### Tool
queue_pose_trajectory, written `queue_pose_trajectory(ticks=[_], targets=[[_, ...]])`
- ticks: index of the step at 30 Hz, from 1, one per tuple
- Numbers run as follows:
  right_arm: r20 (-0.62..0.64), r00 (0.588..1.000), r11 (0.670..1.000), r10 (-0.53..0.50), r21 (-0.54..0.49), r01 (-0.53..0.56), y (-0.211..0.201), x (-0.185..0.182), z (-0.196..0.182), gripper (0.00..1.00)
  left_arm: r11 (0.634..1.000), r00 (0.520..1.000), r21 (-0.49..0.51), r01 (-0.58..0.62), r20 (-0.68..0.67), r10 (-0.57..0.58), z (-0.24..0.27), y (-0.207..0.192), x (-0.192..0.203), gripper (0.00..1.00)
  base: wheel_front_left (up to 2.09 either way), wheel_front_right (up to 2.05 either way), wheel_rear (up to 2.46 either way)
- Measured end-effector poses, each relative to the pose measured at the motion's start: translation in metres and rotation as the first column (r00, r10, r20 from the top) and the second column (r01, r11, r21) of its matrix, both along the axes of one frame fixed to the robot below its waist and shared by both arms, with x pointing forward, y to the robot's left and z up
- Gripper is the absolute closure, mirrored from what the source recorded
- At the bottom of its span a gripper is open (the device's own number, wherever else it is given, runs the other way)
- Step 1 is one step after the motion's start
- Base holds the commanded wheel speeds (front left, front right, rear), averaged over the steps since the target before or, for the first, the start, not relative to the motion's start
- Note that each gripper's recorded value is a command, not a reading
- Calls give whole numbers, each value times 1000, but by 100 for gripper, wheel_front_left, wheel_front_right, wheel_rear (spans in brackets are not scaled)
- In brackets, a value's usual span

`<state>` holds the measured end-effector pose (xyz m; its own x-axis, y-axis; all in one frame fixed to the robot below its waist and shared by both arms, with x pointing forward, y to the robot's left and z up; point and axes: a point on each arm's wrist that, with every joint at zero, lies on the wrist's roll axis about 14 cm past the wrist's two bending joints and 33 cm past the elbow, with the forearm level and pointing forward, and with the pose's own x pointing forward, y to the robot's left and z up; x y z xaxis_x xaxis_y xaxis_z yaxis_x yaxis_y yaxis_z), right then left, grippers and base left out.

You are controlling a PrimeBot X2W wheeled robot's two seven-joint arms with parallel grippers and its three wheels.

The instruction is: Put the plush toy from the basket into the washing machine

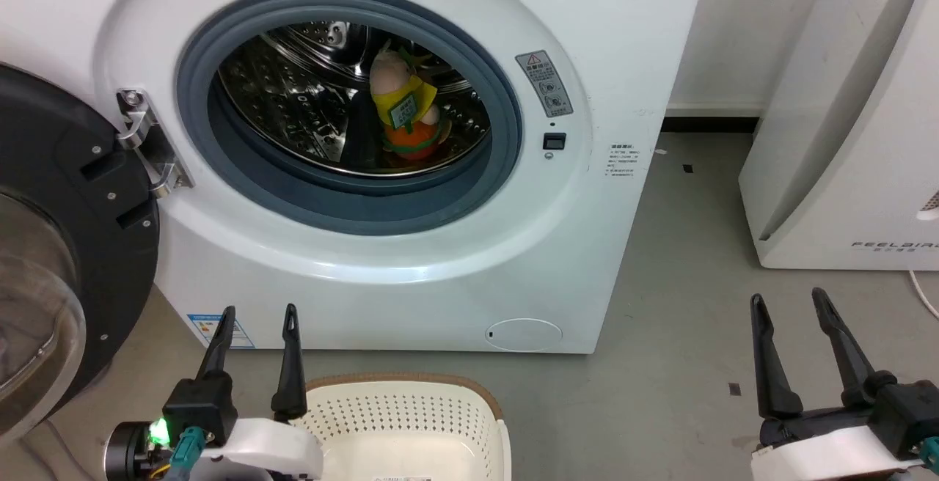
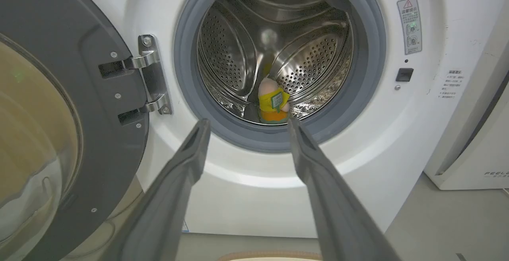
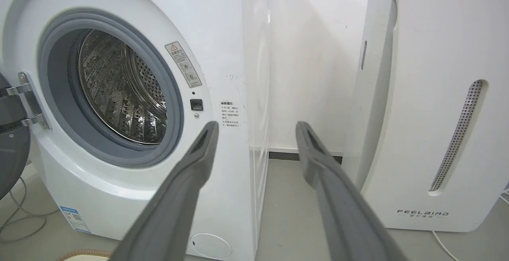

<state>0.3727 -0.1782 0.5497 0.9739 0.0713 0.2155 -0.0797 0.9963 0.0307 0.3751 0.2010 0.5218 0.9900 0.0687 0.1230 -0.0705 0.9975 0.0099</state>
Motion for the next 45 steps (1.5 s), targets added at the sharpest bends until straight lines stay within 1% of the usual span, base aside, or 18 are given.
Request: queue_pose_trajectory(ticks=[6, 7, 45], targets=[[6, 1000, 1000, 4, 2, -4, 1, 0, 2, 0, 1000, 1000, -11, -17, 1, 17, 0, 4, -7, 0, 0, 0, 0], [6, 1000, 1000, 5, 2, -5, 2, 0, 2, 100, 1000, 1000, -11, -20, 3, 20, 1, 5, -7, 100, 0, 0, 0], [-60, 998, 1000, 17, -17, -18, 6, 0, -6, 100, 1000, 1000, -5, 3, -29, -4, 3, -3, -3, 100, 0, 0, 0]])
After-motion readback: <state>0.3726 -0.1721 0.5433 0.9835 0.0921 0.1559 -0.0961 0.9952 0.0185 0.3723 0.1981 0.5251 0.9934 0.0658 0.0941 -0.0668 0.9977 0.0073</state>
